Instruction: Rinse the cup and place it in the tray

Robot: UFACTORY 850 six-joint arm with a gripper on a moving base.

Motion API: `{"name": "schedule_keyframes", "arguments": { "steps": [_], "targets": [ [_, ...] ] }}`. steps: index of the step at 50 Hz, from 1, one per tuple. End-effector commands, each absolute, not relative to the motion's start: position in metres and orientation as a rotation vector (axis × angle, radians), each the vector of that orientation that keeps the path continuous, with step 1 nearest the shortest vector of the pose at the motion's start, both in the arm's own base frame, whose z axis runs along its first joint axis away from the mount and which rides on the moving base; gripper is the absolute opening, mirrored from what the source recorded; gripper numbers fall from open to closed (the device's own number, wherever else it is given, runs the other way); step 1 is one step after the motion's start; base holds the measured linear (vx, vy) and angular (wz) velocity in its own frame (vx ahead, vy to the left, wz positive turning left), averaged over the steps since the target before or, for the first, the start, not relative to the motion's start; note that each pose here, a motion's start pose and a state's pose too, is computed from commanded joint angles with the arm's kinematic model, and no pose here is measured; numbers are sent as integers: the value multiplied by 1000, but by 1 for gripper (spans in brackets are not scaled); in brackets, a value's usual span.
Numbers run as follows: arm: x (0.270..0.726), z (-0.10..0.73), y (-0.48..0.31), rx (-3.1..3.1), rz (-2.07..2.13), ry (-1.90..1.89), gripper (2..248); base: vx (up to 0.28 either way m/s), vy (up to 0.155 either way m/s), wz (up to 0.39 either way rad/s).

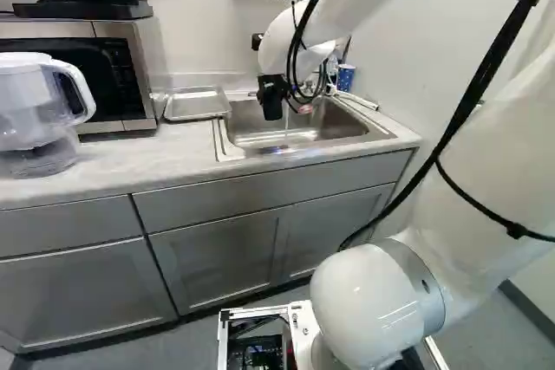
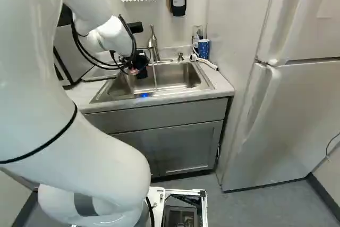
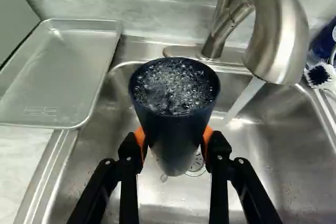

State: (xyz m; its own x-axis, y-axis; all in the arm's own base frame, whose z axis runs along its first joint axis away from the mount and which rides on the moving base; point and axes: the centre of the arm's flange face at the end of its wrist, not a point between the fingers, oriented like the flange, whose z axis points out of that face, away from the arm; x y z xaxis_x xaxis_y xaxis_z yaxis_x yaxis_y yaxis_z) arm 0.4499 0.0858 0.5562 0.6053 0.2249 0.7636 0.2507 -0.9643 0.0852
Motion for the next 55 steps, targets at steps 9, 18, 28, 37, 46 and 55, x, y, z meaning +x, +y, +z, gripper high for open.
{"name": "schedule_keyframes", "arguments": {
  "steps": [9, 18, 28, 37, 46, 55],
  "targets": [
    [445, 566, 99, -2754, -1343, -452, 121, 0, 0, 0],
    [441, 577, 108, -2726, -1368, -475, 121, 0, 0, 0],
    [438, 588, 107, -2708, -1401, -472, 121, 0, 0, 0],
    [435, 598, 109, -2689, -1429, -475, 121, 0, 0, 0],
    [433, 608, 114, -2664, -1456, -487, 121, 0, 0, 0],
    [431, 619, 118, -2630, -1495, -496, 121, 0, 0, 0]
  ]
}}
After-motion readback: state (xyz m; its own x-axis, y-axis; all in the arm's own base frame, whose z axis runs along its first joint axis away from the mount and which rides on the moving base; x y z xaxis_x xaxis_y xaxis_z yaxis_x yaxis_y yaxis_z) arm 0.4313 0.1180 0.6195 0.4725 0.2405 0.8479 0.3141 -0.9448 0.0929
